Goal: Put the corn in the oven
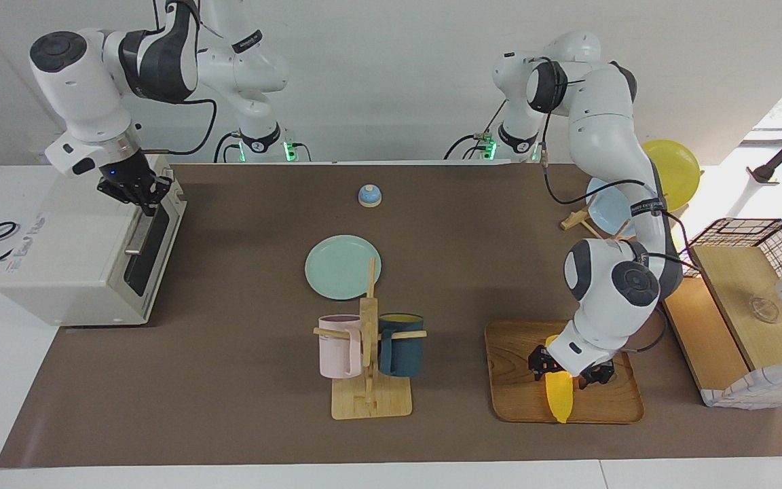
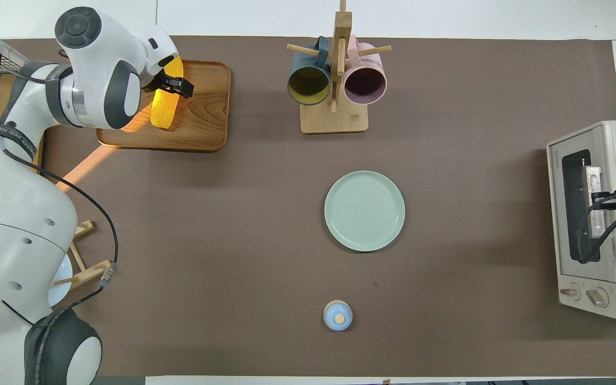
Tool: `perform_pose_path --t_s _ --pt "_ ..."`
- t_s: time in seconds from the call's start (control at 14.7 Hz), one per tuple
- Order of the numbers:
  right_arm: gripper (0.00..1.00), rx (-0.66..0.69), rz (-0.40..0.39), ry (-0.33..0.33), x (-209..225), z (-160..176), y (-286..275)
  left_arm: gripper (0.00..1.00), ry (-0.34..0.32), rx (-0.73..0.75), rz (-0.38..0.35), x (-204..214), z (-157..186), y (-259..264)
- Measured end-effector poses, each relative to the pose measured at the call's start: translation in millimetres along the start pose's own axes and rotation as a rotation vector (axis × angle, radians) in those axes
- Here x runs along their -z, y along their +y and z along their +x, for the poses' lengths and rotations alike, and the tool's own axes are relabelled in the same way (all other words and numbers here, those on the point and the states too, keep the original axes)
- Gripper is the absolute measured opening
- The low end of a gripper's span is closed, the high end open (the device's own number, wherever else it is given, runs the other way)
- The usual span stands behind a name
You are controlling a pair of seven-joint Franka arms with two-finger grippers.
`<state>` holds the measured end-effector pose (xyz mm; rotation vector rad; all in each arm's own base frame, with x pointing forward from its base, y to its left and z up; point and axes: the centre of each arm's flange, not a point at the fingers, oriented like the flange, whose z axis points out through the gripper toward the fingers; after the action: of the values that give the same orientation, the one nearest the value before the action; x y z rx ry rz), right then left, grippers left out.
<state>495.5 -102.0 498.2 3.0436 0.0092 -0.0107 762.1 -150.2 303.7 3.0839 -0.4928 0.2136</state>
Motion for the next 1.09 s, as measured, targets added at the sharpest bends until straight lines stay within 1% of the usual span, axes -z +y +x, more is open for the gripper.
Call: perform_pose_path --t_s 0.07,0.2,0.27,0.48,0.61,0.68,0.82,0.95,1.09 --pt "0.01 -0.006 0.000 0.004 -4 -1 4 0.89 -0.005 -0.002 0.001 -1 -1 1" --pt "0.01 -0.013 -0.001 0.011 -12 -2 7 0.64 -0.018 -0.003 -0.001 -4 -3 1" --pt "0.01 -0.017 0.000 0.011 -16 -3 9 0.56 -0.016 -0.003 -0.001 -2 -2 2" --pt "0.01 -0.020 0.002 0.000 -22 -6 12 0.56 -0.013 0.002 -0.016 4 -1 5" --pt "0.01 -0.013 0.004 -0.006 -26 -6 15 0.56 -0.025 0.030 -0.061 27 -2 7" --pt "0.01 -0.011 0.005 -0.005 -26 -6 15 0.56 -0.038 0.051 -0.083 47 -4 10" --pt "0.01 -0.010 0.005 -0.006 -26 -6 15 0.56 -0.071 0.128 -0.101 96 -11 19" --pt "0.01 -0.007 0.005 -0.006 -26 -6 13 0.56 -0.092 0.191 -0.105 141 -29 51" --pt "0.01 -0.001 0.012 -0.007 -27 -6 8 0.56 -0.117 0.231 -0.122 171 -57 96"
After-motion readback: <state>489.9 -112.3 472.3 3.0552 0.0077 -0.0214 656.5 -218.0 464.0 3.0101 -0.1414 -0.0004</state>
